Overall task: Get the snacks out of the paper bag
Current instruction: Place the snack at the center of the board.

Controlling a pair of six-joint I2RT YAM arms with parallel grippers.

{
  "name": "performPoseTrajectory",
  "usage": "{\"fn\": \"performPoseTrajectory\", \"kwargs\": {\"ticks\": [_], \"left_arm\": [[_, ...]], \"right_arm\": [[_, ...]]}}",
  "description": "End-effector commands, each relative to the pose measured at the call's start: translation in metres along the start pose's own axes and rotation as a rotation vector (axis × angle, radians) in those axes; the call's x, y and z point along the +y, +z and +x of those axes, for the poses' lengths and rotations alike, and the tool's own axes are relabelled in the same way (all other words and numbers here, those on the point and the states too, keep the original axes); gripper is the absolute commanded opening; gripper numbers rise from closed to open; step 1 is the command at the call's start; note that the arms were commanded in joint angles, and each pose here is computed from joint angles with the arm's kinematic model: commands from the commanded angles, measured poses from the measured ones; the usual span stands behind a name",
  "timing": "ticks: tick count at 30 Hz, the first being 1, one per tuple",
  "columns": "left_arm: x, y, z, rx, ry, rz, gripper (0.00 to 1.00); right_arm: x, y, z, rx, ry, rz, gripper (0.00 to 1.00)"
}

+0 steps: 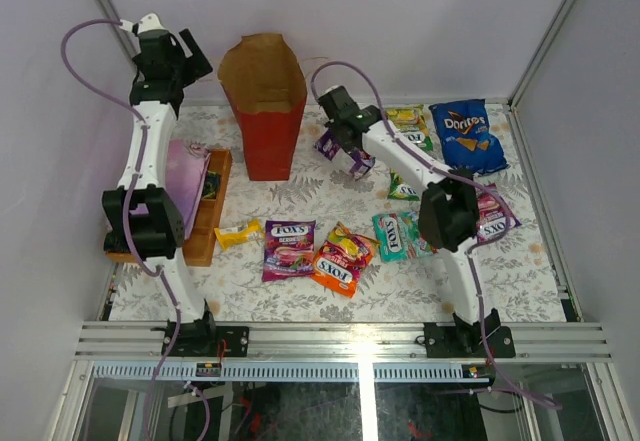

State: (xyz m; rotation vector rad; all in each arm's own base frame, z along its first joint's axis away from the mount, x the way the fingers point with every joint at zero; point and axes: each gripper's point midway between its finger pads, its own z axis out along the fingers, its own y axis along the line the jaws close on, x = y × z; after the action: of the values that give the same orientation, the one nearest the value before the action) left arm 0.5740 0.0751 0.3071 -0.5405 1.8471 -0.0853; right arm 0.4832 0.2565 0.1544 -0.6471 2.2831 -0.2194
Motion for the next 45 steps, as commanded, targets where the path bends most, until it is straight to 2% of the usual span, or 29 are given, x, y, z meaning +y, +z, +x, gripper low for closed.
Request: {"fn": "performPoseTrajectory", "kwargs": {"ticks": [1, 5, 10, 16, 18, 20, 23, 29, 31, 34, 35, 37, 38, 39, 40, 45], "left_arm": [[-0.012, -0.037, -0.042, -0.111, -0.007, 0.044, 0.98], [-0.01, -0.058, -0.05, -0.136, 0.003, 0.04, 1.0], [-0.01, -0.08, -0.052, -0.159, 0.01, 0.066, 1.0], [-0.016, -0.095, -0.049, -0.149, 0.015, 0.111, 1.0], [-0.017, -0.099, -0.047, -0.146, 0.017, 0.119, 1.0], [-0.016, -0.103, -0.046, -0.149, 0.019, 0.12, 0.99], [-0.018, -0.111, -0.047, -0.155, 0.017, 0.134, 1.0], [-0.016, -0.117, -0.042, -0.148, 0.026, 0.137, 1.0], [-0.014, -0.119, -0.04, -0.146, 0.024, 0.133, 1.0], [-0.012, -0.124, -0.041, -0.157, 0.013, 0.129, 1.0], [-0.01, -0.125, -0.041, -0.163, 0.01, 0.129, 1.0], [-0.01, -0.129, -0.042, -0.172, 0.008, 0.132, 1.0], [-0.009, -0.132, -0.043, -0.176, 0.007, 0.132, 1.0], [-0.009, -0.133, -0.044, -0.178, 0.009, 0.132, 1.0], [-0.008, -0.136, -0.046, -0.184, 0.01, 0.13, 1.0], [-0.009, -0.141, -0.047, -0.188, 0.007, 0.143, 1.0]], "right_arm": [[-0.014, -0.013, -0.015, 0.001, -0.147, 0.192, 0.0], [0.002, -0.009, -0.018, -0.004, -0.191, 0.19, 0.0], [0.016, -0.01, -0.02, -0.045, -0.142, 0.105, 0.0], [0.012, -0.015, -0.015, -0.107, 0.041, 0.064, 0.0], [0.003, -0.023, -0.02, -0.163, 0.121, 0.052, 0.0], [-0.017, -0.034, -0.022, -0.193, 0.157, 0.109, 0.0], [-0.049, -0.049, -0.02, -0.177, 0.114, 0.263, 0.0], [-0.076, -0.048, 0.003, -0.046, -0.026, 0.481, 0.0], [-0.065, -0.051, 0.005, -0.029, -0.067, 0.524, 0.0], [-0.018, -0.059, -0.002, -0.065, -0.138, 0.491, 0.0], [0.004, -0.063, -0.007, -0.092, -0.158, 0.45, 0.13], [0.045, -0.066, -0.015, -0.147, -0.182, 0.3, 0.61], [0.061, -0.068, -0.016, -0.172, -0.178, 0.217, 0.78], [0.073, -0.071, -0.021, -0.209, -0.153, 0.127, 0.9], [0.079, -0.078, -0.024, -0.246, -0.123, 0.059, 0.99], [0.065, -0.114, -0.041, -0.408, 0.034, -0.089, 0.99]]}}
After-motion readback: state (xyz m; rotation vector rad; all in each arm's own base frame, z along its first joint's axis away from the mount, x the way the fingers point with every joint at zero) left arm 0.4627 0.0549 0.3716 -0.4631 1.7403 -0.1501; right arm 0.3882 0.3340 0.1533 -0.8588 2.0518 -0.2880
